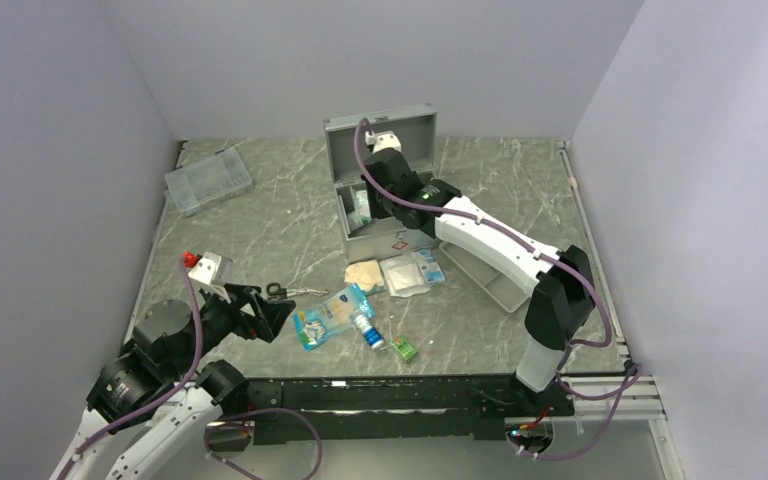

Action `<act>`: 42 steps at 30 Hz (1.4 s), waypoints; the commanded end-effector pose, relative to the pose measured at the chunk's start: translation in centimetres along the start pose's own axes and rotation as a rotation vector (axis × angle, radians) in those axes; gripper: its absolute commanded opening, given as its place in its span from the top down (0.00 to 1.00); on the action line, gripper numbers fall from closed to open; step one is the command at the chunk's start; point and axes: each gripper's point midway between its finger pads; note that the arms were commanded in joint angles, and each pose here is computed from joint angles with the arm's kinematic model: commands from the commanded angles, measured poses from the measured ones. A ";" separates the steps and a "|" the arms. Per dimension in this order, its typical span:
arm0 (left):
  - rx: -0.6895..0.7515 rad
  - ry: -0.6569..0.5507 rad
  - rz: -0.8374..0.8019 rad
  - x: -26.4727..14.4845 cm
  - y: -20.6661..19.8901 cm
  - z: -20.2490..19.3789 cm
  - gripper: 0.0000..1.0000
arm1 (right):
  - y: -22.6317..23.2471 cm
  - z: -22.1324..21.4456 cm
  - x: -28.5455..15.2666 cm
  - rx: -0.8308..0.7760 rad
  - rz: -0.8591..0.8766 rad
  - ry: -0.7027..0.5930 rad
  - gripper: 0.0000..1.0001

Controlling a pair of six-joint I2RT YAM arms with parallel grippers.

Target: Organize the medicine kit

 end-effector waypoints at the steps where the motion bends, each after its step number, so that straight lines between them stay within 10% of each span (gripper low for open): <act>1: -0.007 -0.033 -0.007 0.1 -0.2 0.7 0.01 | -1.2 1.6 0.1 -0.025 0.002 -0.057 1.00; 35: 0.003 -0.013 -0.008 0.6 -0.2 0.5 0.01 | -11.9 -6.0 10.9 -0.016 -0.104 0.147 1.00; 42: 0.003 -0.002 0.005 0.8 0.0 0.4 0.01 | -11.9 -3.8 9.0 -0.002 -0.108 0.093 0.65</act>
Point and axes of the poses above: each gripper's point midway between its finger pads, its own x axis out along the fingers, its own y axis along the line the jaws close on, z = x × y
